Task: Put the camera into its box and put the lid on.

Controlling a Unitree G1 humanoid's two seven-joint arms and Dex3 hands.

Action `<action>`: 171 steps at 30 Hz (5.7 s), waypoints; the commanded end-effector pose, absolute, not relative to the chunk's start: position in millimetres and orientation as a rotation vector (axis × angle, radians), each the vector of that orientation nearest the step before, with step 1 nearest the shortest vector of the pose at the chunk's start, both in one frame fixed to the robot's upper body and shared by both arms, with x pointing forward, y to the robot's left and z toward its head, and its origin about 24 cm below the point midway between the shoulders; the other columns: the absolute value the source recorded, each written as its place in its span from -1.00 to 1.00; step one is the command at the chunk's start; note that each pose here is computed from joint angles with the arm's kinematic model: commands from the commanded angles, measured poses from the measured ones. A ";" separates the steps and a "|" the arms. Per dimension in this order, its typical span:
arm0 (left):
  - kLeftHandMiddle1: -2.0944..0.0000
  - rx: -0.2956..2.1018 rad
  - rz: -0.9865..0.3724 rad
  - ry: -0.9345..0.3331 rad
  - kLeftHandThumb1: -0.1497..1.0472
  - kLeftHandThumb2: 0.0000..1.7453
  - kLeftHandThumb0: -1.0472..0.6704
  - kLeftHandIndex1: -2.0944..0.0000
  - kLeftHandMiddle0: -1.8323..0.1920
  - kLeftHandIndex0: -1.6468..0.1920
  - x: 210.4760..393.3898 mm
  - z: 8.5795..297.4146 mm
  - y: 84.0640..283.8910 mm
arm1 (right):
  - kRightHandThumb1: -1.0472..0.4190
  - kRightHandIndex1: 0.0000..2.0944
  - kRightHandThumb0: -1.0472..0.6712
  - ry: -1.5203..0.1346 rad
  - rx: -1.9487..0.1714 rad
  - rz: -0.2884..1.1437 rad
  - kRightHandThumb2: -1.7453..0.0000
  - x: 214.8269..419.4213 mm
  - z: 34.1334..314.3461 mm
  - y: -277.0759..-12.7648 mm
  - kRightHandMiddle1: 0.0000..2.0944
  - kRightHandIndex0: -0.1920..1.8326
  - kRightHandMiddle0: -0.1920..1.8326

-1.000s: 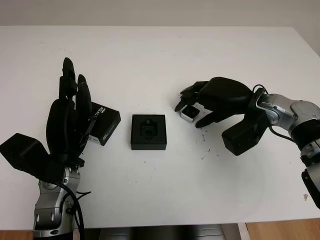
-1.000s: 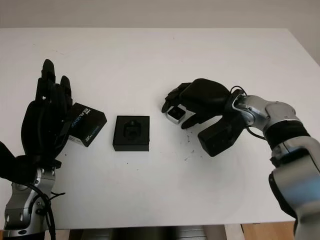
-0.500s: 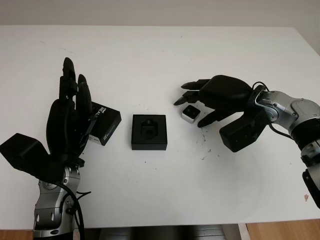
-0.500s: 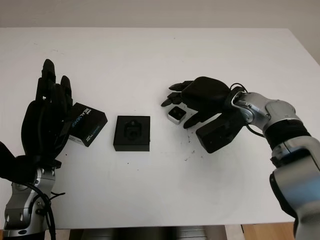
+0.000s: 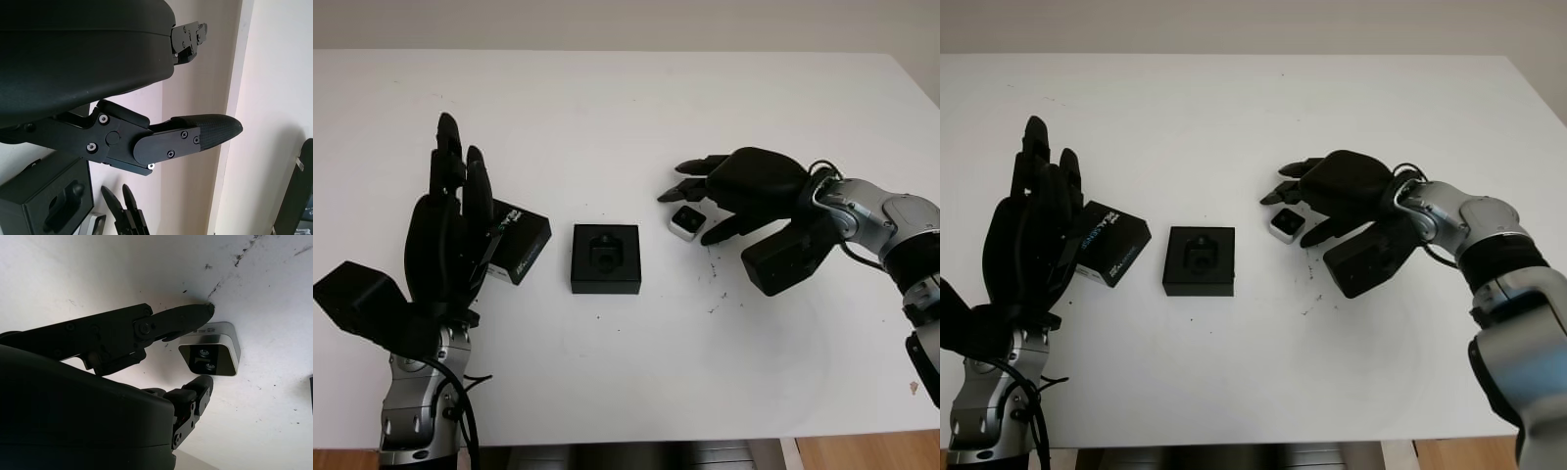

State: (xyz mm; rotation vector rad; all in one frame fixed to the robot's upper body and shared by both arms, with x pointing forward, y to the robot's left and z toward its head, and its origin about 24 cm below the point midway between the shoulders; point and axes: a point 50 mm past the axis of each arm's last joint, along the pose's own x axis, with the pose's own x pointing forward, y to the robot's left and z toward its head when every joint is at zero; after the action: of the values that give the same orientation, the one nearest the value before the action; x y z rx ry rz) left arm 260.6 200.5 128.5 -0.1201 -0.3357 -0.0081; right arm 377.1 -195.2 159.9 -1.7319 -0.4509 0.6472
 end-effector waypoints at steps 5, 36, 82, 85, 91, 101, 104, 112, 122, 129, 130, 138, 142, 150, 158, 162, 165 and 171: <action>1.00 -0.113 -0.014 -0.348 1.00 -0.33 -0.57 1.00 1.00 1.00 258.3 130.7 200.6 | -0.81 -0.91 -0.29 -0.453 -1.716 0.647 0.94 374.3 154.3 -201.2 -0.65 -0.49 -0.25; 1.00 -0.093 -0.021 -0.328 1.00 -0.35 -0.57 1.00 1.00 1.00 259.4 128.4 200.7 | -0.87 -0.81 -0.27 -0.438 -1.629 0.667 0.94 370.0 144.9 -203.5 0.36 -0.32 -0.40; 1.00 -0.084 -0.021 -0.313 1.00 -0.35 -0.57 1.00 1.00 1.00 260.2 125.8 199.8 | -1.00 -0.58 -0.21 -0.274 -0.915 0.574 0.92 367.3 122.2 -194.9 1.00 -0.55 -0.46; 1.00 -0.077 -0.020 -0.311 1.00 -0.35 -0.57 1.00 1.00 1.00 260.2 125.6 199.9 | -1.00 -0.68 -0.20 -0.270 -0.896 0.573 0.91 366.4 121.4 -194.2 1.00 -0.54 -0.46; 1.00 -0.076 -0.020 -0.308 1.00 -0.34 -0.57 1.00 1.00 1.00 259.7 125.5 200.5 | -1.00 -0.75 -0.20 -0.243 -0.853 0.570 0.91 365.7 118.7 -193.6 1.00 -0.52 -0.44; 1.00 -0.083 -0.021 -0.302 1.00 -0.36 -0.57 1.00 1.00 1.00 259.4 125.1 201.9 | -1.00 -0.84 -0.27 -0.253 -0.685 0.530 0.91 364.6 118.6 -191.6 1.00 -0.51 -0.43; 1.00 -0.084 -0.020 -0.304 1.00 -0.36 -0.57 1.00 1.00 1.00 259.5 125.0 202.1 | -1.00 -0.86 -0.27 -0.262 -0.638 0.511 0.89 364.0 120.8 -192.2 1.00 -0.52 -0.43; 1.00 -0.079 -0.028 -0.298 1.00 -0.35 -0.57 1.00 1.00 1.00 259.7 124.6 203.3 | -1.00 -0.91 -0.31 -0.324 -0.479 0.442 0.88 360.9 125.0 -189.6 1.00 -0.54 -0.35; 1.00 -0.082 -0.034 -0.305 1.00 -0.35 -0.58 1.00 1.00 1.00 261.0 126.5 201.4 | -1.00 -0.95 -0.27 -0.400 -0.260 0.399 0.82 336.5 120.4 -151.2 1.00 -0.59 -0.45; 1.00 -0.092 -0.033 -0.303 1.00 -0.36 -0.58 1.00 1.00 1.00 261.0 126.3 200.6 | -1.00 -0.96 -0.30 -0.379 -0.106 0.374 0.78 315.0 110.1 -124.9 1.00 -0.62 -0.54; 1.00 -0.088 -0.034 -0.302 1.00 -0.36 -0.58 1.00 1.00 1.00 261.0 126.2 200.4 | -1.00 -0.96 -0.30 -0.371 -0.095 0.363 0.77 311.8 108.3 -121.2 1.00 -0.62 -0.52; 1.00 -0.096 -0.030 -0.297 1.00 -0.35 -0.58 1.00 1.00 1.00 260.0 124.7 197.9 | -1.00 -0.97 -0.31 -0.283 -0.006 0.292 0.69 290.7 98.4 -105.4 1.00 -0.65 -0.44; 1.00 -0.104 -0.031 -0.300 1.00 -0.34 -0.58 1.00 1.00 1.00 259.8 123.8 195.6 | -1.00 -0.96 -0.27 -0.248 -0.038 0.283 0.65 283.4 94.1 -104.3 1.00 -0.66 -0.43; 1.00 -0.106 -0.028 -0.298 1.00 -0.33 -0.58 1.00 1.00 1.00 260.1 123.0 194.6 | -1.00 -0.96 -0.33 -0.208 -0.095 0.282 0.68 284.0 85.1 -106.5 1.00 -0.66 -0.31; 1.00 -0.112 -0.027 -0.297 1.00 -0.33 -0.58 1.00 1.00 1.00 260.5 122.9 193.6 | -1.00 -0.95 -0.35 -0.189 -0.164 0.316 0.71 291.6 80.4 -109.4 1.00 -0.66 -0.31; 1.00 -0.111 -0.027 -0.301 1.00 -0.33 -0.58 1.00 1.00 1.00 260.9 122.8 193.2 | -1.00 -0.95 -0.33 -0.185 -0.173 0.328 0.73 298.3 80.9 -110.5 1.00 -0.65 -0.30; 1.00 -0.108 -0.028 -0.299 1.00 -0.33 -0.59 1.00 1.00 1.00 260.8 122.0 193.0 | -1.00 -0.95 -0.32 -0.194 -0.197 0.347 0.74 304.7 84.5 -108.9 1.00 -0.65 -0.34; 1.00 -0.114 -0.024 -0.297 1.00 -0.33 -0.59 1.00 1.00 1.00 260.8 121.6 192.5 | -1.00 -0.95 -0.37 -0.215 -0.208 0.372 0.73 308.7 88.7 -103.8 1.00 -0.64 -0.30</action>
State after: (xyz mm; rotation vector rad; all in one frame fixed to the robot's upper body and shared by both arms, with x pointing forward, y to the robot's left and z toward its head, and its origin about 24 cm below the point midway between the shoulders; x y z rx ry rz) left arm 262.6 193.4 122.5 -0.1124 -0.2938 -0.0257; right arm 307.9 -106.1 85.8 -0.2095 -0.1954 0.3615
